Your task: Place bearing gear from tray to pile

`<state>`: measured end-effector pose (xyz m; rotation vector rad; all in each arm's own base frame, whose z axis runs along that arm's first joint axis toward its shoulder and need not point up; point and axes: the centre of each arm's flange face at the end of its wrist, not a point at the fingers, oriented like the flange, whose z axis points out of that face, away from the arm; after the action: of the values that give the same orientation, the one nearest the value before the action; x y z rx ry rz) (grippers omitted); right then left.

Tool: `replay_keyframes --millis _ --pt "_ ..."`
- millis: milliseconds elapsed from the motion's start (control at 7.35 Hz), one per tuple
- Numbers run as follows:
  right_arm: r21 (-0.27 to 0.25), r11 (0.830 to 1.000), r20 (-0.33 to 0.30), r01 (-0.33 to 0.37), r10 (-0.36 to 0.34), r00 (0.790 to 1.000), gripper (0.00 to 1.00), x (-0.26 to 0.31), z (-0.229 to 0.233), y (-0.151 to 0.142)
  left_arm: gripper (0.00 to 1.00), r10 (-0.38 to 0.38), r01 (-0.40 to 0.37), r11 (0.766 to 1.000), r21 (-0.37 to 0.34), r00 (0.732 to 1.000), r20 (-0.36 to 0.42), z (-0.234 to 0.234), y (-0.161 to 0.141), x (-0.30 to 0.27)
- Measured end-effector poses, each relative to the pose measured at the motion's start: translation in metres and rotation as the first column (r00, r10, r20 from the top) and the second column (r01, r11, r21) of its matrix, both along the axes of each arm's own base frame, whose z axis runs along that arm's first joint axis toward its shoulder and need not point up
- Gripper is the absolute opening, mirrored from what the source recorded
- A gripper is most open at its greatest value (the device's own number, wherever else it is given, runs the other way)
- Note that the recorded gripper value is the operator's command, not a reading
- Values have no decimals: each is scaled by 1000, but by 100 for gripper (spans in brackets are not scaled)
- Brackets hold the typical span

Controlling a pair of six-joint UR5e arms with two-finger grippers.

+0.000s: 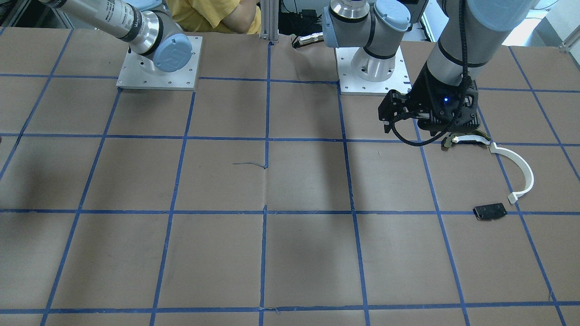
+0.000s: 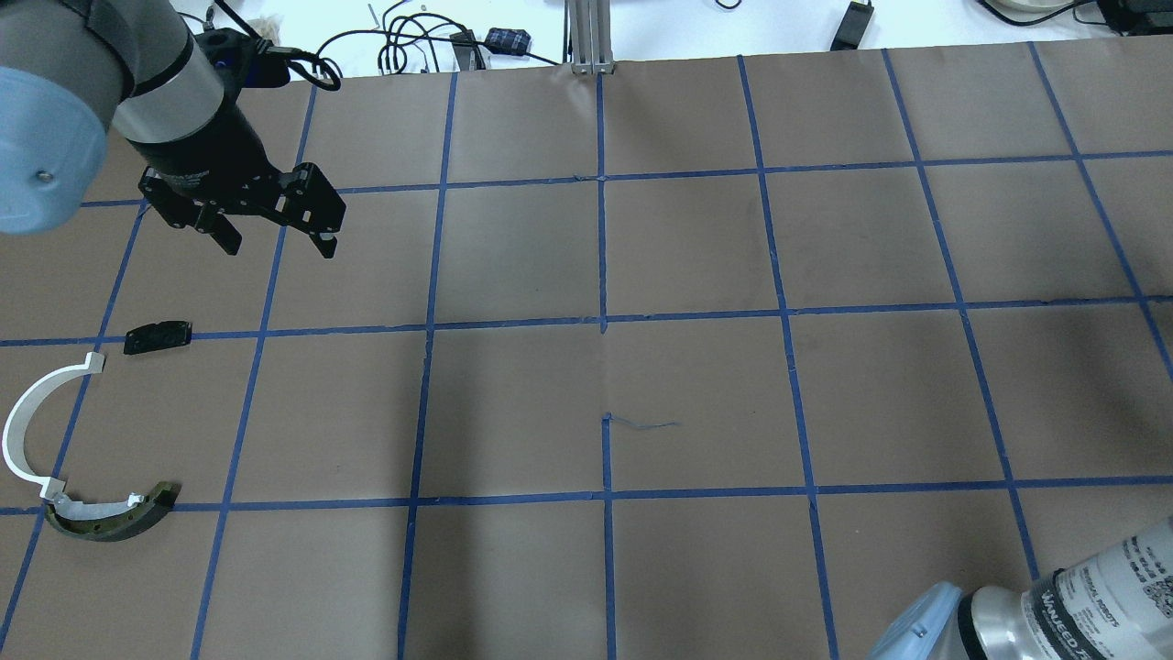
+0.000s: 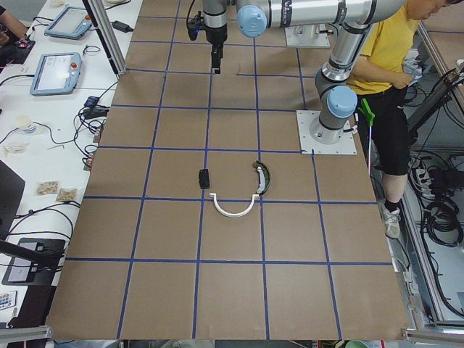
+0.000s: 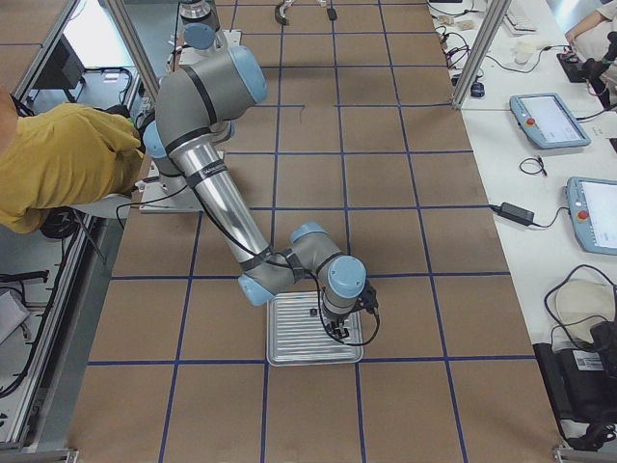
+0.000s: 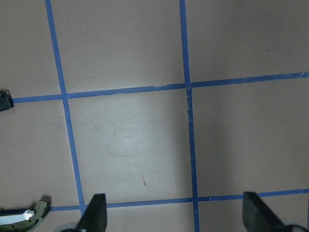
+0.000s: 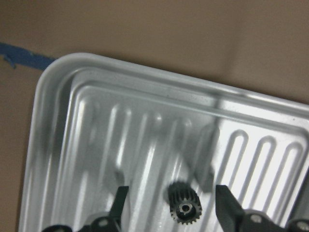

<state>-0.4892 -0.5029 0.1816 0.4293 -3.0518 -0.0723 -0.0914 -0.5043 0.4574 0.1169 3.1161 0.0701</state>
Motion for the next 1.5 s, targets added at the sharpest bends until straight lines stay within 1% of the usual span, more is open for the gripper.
replay_keyframes --millis 136,272,408,544,817,1089,1225,1361,1497 --pt "4 1000 -6 0 0 1000 58 -2 0 -1 100 0 0 1000 -1 1000 0 0 0 0" --pt "11 1000 -9 0 0 1000 40 -4 0 -1 100 0 0 1000 -3 1000 0 0 0 0" --pt "16 1000 -10 0 0 1000 35 -4 -1 -1 100 1 -1 1000 -5 1000 0 0 -1 0" --pt "19 1000 -10 1 -1 1000 23 -5 -2 0 100 1 -1 1000 -7 1000 0 1 -1 0" --pt "19 1000 -10 3 -3 1000 2 -6 -1 0 100 1 -1 1000 -7 1000 1 1 -1 1" --pt "12 1000 -21 8 -8 1000 0 -5 11 0 100 1 -1 1000 -7 1000 1 1 -1 1" --pt "2 1000 -34 21 -21 999 0 5 33 -3 100 1 -1 1000 -7 1000 1 1 -1 1" --pt "-9 999 -41 33 -33 999 0 32 65 -14 100 1 -1 1000 -7 1000 1 1 -1 1" --pt "-14 999 -35 30 -31 999 0 87 96 -37 100 1 -1 1000 -8 1000 0 1 -1 1"
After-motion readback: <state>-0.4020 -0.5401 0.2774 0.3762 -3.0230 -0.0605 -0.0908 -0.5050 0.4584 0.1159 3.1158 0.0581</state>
